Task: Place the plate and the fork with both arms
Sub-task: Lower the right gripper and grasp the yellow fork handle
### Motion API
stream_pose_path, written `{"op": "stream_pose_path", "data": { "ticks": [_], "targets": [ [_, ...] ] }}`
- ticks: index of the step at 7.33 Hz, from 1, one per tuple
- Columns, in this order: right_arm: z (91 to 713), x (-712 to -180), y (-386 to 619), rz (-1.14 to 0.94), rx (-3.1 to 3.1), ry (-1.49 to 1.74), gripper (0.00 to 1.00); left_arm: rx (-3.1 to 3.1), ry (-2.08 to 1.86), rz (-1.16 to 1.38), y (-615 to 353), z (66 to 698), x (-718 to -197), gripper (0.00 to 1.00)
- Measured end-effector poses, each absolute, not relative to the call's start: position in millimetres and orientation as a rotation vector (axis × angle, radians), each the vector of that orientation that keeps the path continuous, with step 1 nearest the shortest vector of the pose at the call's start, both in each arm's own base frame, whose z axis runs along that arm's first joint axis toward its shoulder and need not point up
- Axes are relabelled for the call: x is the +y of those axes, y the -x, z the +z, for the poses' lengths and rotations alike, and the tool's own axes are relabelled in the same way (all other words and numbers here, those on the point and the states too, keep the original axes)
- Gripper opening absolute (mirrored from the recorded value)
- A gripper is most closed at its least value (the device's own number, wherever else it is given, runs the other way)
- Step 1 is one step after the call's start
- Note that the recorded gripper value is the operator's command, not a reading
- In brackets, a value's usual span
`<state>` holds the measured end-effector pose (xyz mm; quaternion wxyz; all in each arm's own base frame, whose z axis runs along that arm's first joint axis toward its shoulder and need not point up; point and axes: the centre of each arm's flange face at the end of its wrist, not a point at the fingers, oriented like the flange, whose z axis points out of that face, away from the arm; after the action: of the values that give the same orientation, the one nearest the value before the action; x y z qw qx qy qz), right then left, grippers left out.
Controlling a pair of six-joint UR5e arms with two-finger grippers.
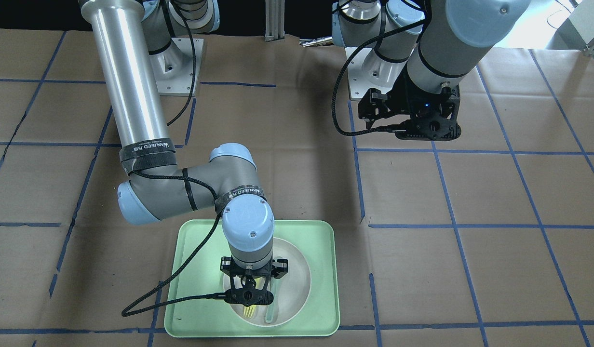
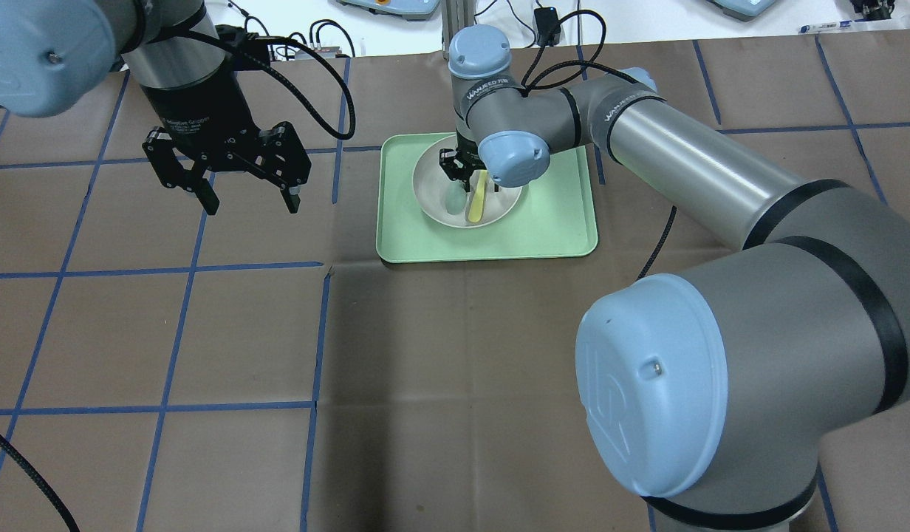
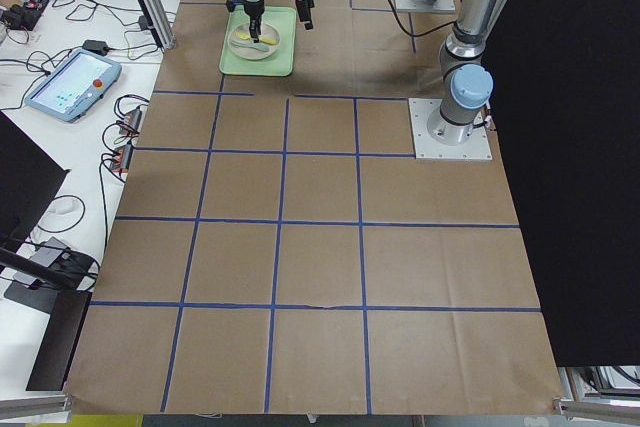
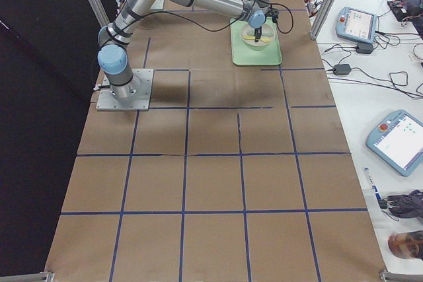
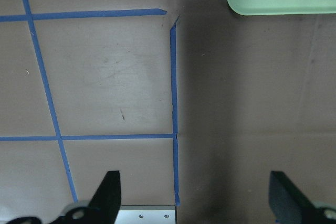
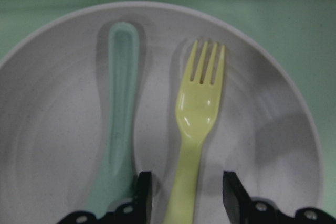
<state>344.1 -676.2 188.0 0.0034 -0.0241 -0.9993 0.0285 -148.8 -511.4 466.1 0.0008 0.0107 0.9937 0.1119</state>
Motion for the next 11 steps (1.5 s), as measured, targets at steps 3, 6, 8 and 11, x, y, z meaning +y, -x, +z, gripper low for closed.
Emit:
{"op": "stream_pose_path", "data": {
  "ticks": [3,6,8,11],
  "targets": [
    [186.8,-676.5,-344.4,0.089,-3.135,0.074,0.20,3.120,-0.032,0.355,148.3,465.2,-511.3,1.00],
    [186.7,-676.4,-345.0,0.086,-3.140,0.074,0.03,3.120,-0.030,0.353,148.0,465.7,-511.5,1.00],
    [193.1,-678.5,-346.3,0.099,-3.143,0.084,0.03,3.120,-0.026,0.353,147.0,465.8,-511.9,1.00],
    [223.4,-673.2,-355.1,0.107,-3.145,0.090,0.02,3.120,-0.023,0.352,146.7,465.9,-512.5,1.00]
  ]
}}
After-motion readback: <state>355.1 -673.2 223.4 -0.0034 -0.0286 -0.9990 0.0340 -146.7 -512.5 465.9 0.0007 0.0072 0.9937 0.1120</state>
